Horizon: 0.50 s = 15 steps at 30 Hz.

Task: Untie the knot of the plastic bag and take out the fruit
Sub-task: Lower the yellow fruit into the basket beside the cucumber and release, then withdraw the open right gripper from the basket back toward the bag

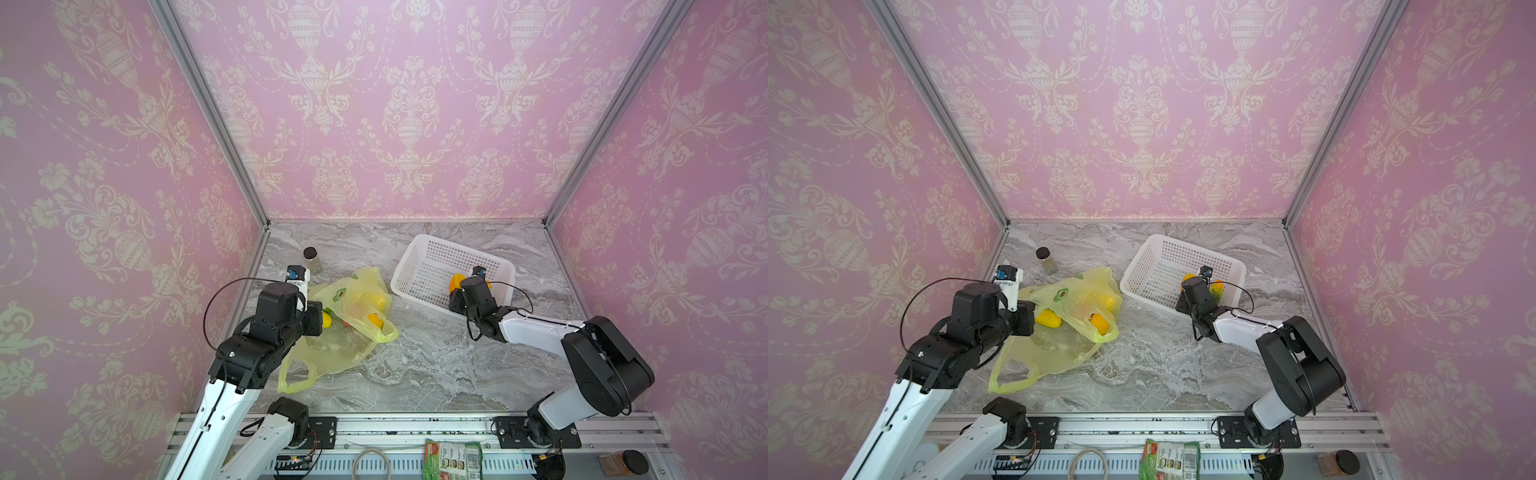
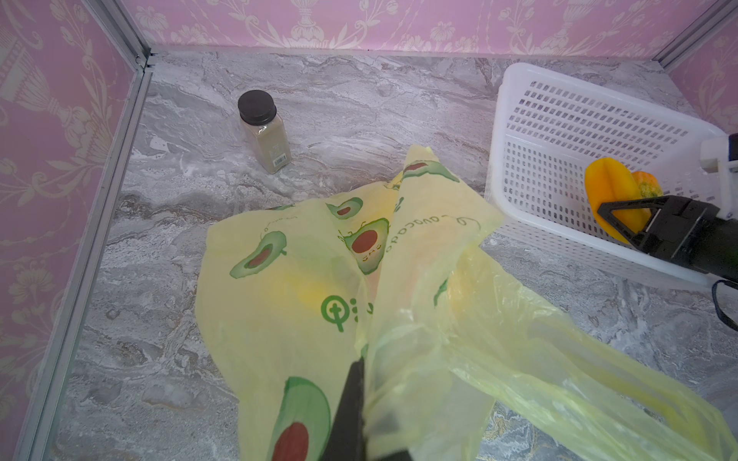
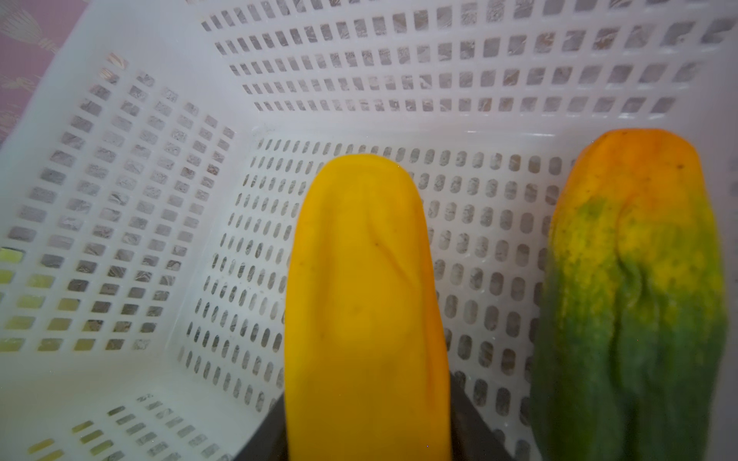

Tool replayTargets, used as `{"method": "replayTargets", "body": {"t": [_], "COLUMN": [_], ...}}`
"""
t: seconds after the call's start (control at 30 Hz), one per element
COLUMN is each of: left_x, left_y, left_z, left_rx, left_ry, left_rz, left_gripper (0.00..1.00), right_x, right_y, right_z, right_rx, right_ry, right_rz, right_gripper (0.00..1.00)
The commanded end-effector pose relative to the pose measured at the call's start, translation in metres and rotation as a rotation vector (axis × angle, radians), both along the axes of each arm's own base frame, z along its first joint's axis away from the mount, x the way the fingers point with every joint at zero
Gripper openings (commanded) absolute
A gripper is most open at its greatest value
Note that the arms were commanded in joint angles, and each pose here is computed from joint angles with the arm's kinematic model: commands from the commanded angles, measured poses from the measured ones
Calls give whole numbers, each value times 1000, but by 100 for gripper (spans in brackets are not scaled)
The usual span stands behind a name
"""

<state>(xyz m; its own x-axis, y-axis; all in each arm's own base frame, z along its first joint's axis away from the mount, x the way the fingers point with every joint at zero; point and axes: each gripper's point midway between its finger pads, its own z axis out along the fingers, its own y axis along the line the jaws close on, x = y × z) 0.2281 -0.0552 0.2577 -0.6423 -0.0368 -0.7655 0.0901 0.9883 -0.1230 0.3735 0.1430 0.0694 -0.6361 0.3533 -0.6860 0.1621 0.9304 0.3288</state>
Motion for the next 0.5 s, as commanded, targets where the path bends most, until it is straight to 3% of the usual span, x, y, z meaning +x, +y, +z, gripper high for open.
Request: {"method": "replayTargets", "body": {"t": [0.0, 0.33, 0.47], "left_x": [-1, -1, -1], "left_y": [0, 0, 0], "left_z": [-2, -3, -3], "left_rx": [-8, -9, -8], "left_ry": [4, 9, 7], "left_rz": [4, 2, 5], "left_gripper": [0, 0, 0], "right_x": [1, -3, -10], "right_y": [-13, -35, -28], "right_z": [1, 12, 33], "right_rx": [-59, -141, -94], "right_ry": [3, -14, -73], "right_rz": [-41, -91, -40], "right_gripper": [52, 59, 64]}}
